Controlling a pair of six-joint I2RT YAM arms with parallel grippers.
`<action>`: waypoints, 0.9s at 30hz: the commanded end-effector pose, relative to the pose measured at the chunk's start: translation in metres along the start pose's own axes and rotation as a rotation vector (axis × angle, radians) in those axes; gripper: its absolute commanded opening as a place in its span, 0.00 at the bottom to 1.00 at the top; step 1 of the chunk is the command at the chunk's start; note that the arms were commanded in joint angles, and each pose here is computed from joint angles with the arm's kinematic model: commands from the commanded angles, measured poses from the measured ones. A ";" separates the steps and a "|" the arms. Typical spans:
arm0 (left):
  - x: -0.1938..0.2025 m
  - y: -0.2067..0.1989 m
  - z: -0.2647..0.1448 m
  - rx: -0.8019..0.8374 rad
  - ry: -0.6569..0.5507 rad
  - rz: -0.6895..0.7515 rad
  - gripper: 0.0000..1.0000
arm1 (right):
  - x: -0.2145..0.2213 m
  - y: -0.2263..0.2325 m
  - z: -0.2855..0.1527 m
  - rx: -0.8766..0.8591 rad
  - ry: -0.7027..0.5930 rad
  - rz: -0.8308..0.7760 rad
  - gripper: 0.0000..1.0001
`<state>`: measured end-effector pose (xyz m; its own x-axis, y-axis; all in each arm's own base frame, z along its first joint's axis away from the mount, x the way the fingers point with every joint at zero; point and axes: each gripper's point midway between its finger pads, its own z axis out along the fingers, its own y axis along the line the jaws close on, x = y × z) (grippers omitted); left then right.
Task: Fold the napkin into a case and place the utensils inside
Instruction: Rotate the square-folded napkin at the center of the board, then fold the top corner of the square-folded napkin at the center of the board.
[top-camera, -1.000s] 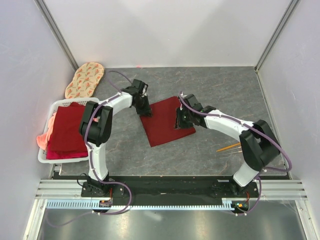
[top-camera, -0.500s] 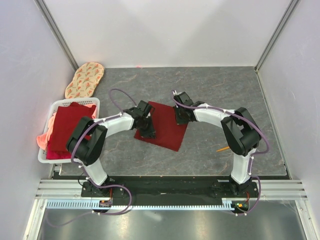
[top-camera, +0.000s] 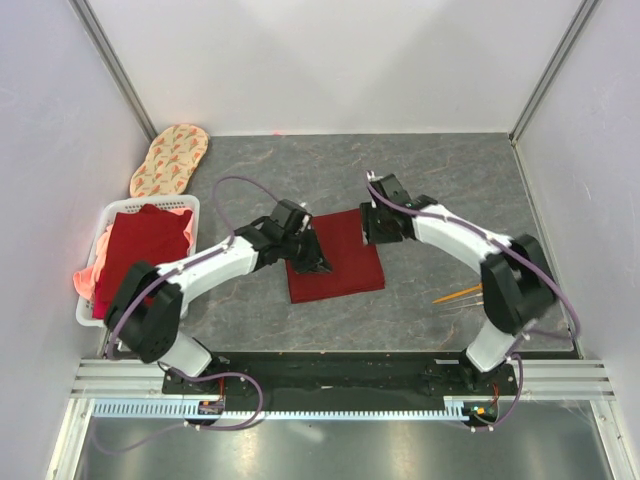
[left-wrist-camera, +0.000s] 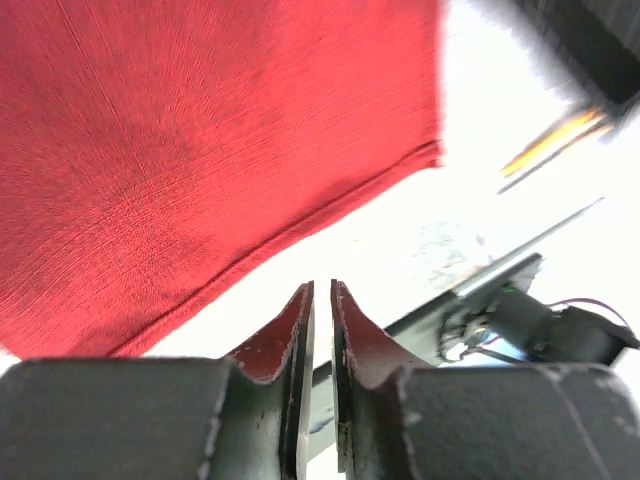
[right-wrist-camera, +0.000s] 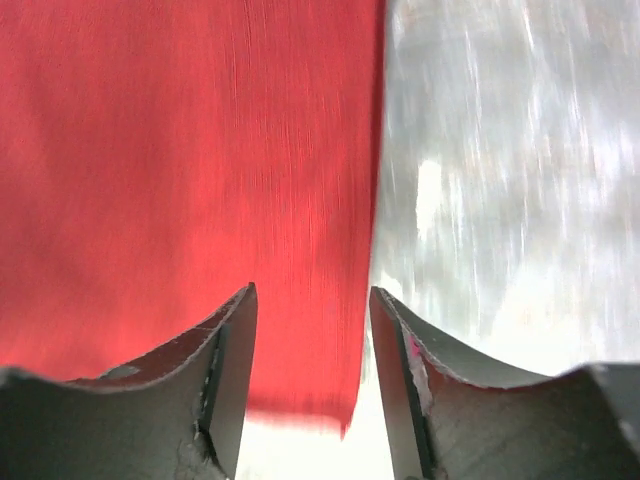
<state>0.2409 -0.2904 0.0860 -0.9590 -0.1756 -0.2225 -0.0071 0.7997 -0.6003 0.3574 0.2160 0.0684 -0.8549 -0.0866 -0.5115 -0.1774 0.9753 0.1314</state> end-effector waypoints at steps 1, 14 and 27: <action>-0.022 0.004 -0.022 0.010 -0.062 0.043 0.18 | 0.038 0.004 -0.047 -0.094 0.039 0.117 0.57; 0.012 0.045 -0.021 -0.029 0.012 0.094 0.13 | 0.101 -0.007 -0.043 -0.105 0.142 0.250 0.37; 0.030 0.065 -0.022 -0.056 0.031 0.078 0.12 | 0.101 -0.011 -0.029 -0.086 0.147 0.231 0.29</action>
<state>0.2076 -0.2305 0.0513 -0.9699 -0.1281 -0.2069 -0.0006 0.8516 -0.5241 0.2501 0.1884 0.0389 -0.9451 0.0902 -0.3141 -0.0074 0.9550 0.2965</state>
